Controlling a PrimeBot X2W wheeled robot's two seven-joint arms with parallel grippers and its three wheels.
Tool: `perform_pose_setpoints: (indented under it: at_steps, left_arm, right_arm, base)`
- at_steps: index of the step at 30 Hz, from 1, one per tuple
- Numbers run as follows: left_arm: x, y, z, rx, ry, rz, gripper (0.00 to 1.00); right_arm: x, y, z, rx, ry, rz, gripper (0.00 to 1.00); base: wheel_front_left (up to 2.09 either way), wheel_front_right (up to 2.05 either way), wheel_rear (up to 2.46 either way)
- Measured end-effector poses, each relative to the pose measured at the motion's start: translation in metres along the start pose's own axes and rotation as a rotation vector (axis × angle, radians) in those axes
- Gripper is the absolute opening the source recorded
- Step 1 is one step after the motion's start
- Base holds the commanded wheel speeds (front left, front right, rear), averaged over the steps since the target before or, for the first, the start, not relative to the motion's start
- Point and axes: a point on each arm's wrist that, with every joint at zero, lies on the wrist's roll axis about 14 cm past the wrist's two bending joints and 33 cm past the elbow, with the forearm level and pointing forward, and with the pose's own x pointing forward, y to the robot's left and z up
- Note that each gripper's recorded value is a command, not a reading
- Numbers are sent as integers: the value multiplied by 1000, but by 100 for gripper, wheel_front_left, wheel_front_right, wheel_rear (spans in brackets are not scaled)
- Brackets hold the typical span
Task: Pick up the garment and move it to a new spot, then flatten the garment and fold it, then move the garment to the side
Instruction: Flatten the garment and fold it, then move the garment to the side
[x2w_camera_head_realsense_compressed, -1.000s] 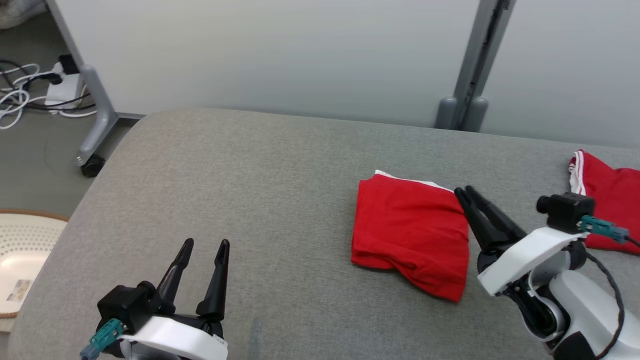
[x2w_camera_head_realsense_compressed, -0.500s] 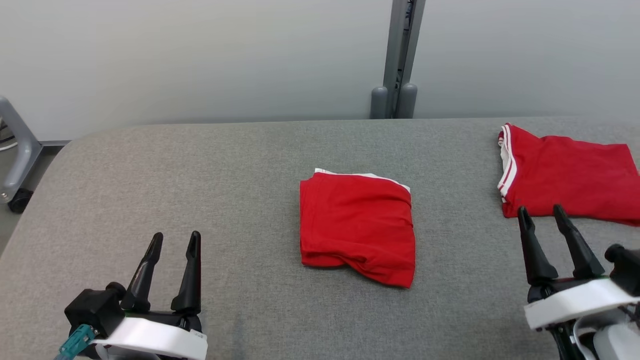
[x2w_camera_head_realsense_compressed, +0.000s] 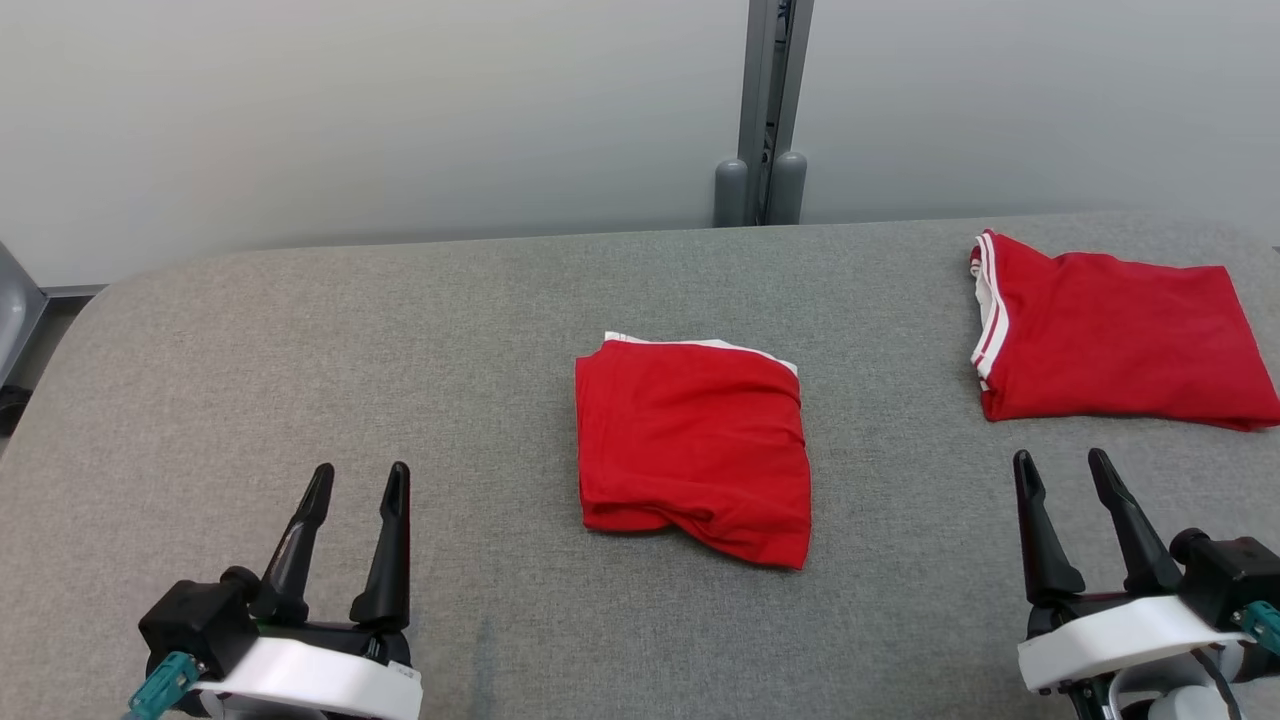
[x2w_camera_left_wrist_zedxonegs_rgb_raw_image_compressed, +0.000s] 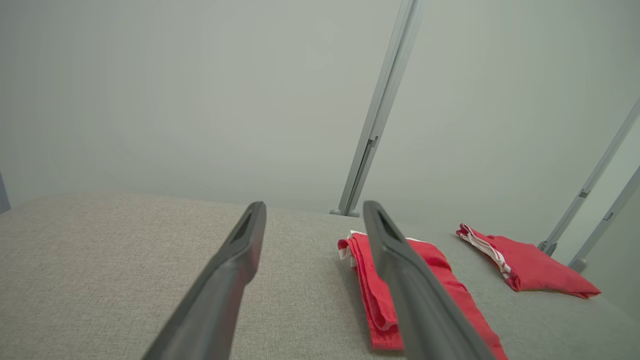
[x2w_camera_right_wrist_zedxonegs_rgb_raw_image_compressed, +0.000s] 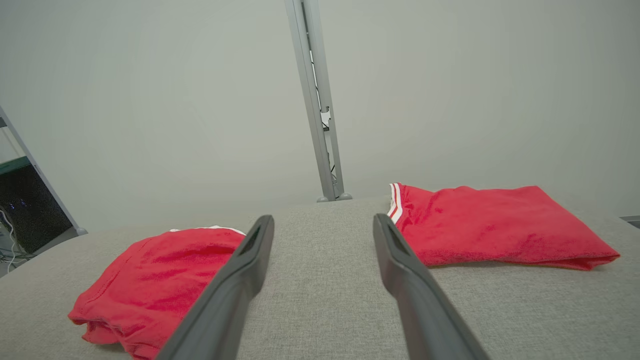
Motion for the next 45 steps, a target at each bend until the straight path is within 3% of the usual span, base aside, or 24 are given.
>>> perform_pose_setpoints:
  at_steps: [13,16,22,27,35,42,43,44,45]
  left_arm:
    - [-5,3,-3,15,1,11,100]
    - [-3,1,-7,24,10,4,100]
    - [-4,8,-9,15,15,27,100]
    - [-10,22,-8,19,13,73,100]
    - [-14,37,-9,14,14,120,100]
    - [-16,48,-8,23,17,150,100]
    - [-16,49,-9,25,18,152,100]
    - [-16,50,-9,25,19,154,100]
    - [-17,50,-9,25,20,156,100]
  right_arm:
    - [10,22,-11,18,38,60,100]
    - [31,36,-38,59,192,95,100]
    - [68,64,-63,180,360,138,100]
    - [69,74,-108,266,627,118,100]
    - [69,86,-143,354,886,91,100]
    - [78,95,-150,374,953,94,100]
    - [80,98,-149,376,944,101,74]
    - [82,100,-147,377,929,106,23]
    - [84,102,-146,372,920,115,0]
  base:
    - [0,0,0]
    - [0,0,0]
    - [0,0,0]
    - [0,0,0]
    - [0,0,0]
    - [0,0,0]
    - [0,0,0]
    - [0,0,0]
    - [0,0,0]
